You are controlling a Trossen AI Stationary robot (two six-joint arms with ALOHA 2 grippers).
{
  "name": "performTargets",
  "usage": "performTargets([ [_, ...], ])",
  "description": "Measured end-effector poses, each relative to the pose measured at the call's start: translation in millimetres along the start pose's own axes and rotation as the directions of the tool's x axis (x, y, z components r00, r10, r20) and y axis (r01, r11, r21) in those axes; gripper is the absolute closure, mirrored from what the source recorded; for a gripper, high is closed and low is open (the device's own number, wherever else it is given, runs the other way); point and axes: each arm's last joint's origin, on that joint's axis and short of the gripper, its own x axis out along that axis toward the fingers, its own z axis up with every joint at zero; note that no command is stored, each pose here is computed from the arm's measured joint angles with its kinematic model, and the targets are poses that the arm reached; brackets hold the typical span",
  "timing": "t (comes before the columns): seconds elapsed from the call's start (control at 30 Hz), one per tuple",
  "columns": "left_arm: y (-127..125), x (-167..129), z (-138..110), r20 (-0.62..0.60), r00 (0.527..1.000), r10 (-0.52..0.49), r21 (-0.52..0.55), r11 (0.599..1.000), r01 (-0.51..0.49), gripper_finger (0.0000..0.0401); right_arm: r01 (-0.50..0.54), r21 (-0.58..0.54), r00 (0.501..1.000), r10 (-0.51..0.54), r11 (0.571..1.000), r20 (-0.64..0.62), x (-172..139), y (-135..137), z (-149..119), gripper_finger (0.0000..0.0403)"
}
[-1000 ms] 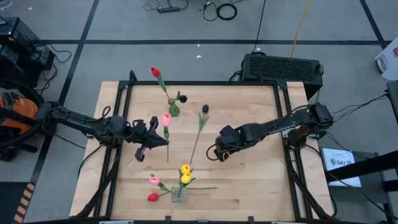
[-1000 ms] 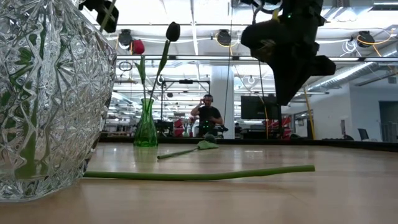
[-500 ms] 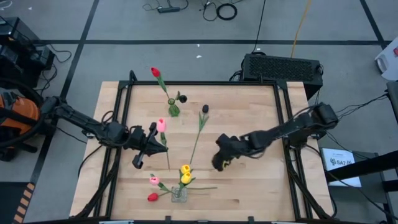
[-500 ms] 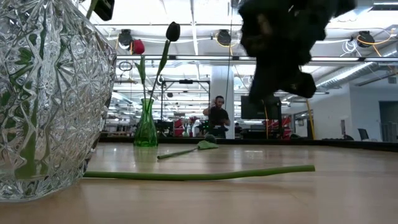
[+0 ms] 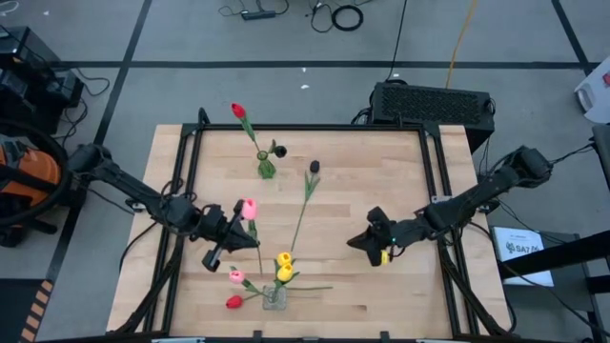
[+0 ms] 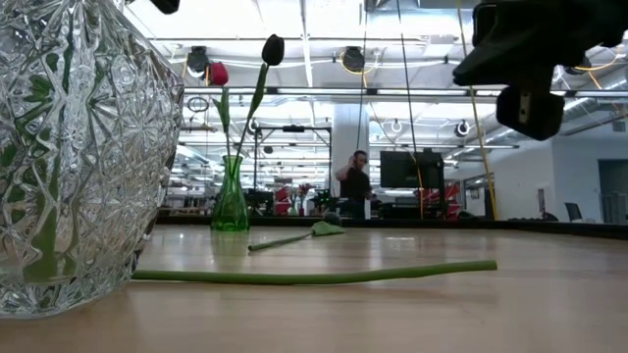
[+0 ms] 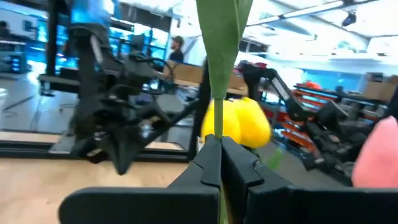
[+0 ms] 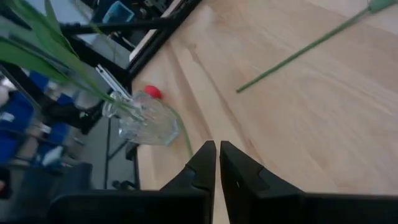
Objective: Sort flowers into vase by color
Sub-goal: Put the pink flower into the transparent vase
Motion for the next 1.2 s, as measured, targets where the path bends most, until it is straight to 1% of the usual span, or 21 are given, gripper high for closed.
performTargets([
  [0.07, -2.6, 5.4, -2.5, -0.014, 1.0, -0.014, -0.001, 1.0, 0.014, 0.0401, 0.005, 0.044, 1.0, -0.005, 0.999, -0.001, 0.5, -0.9, -0.2, 0.0387],
  [0.13, -4.2, 10.6, -4.2, 0.007, 1.0, -0.025, -0.004, 1.0, 0.025, 0.0401, 0.015, 0.067, 1.0, -0.014, 0.998, -0.005, 1.1, -2.6, -1.2, 0.0387],
  [0.27, -7.6, 18.6, -9.2, 0.063, 0.996, -0.058, -0.012, 0.998, 0.059, 0.0401, 0.03, 0.079, 0.999, -0.03, 0.996, -0.012, 4.2, -4.5, -3.1, 0.0387],
  [0.37, -10.1, 22.2, -14.4, 0.071, 0.995, -0.073, -0.016, 0.997, 0.074, 0.0401, 0.033, 0.109, 0.999, -0.033, 0.993, -0.009, 5.1, -4.5, -3.2, 0.0387],
  [0.53, -14.9, 26.0, -26.0, 0.024, 0.993, -0.116, -0.041, 0.992, 0.117, 0.0401, 0.039, 0.175, 0.999, -0.041, 0.984, 0.012, 5.1, -4.5, -2.6, 0.0387],
  [0.73, -18.6, 29.9, -36.4, 0.005, 0.991, -0.134, -0.044, 0.99, 0.134, 0.0401, 0.046, 0.191, 0.998, -0.053, 0.981, 0.033, 5.1, -4.9, -2.1, 0.0387],
  [1.03, -18.9, 29.4, -27.5, 0.099, 0.985, -0.139, -0.02, 0.99, 0.142, 0.0401, 0.06, 0.218, 0.994, -0.079, 0.974, 0.08, 5.0, -5.6, -0.8, 0.0387],
  [1.2, -19.3, 29.3, -27.7, 0.097, 0.985, -0.141, -0.02, 0.989, 0.144, 0.0401, 0.06, 0.218, 0.994, -0.079, 0.974, 0.08, 5.0, -5.6, -0.8, 0.0387],
])
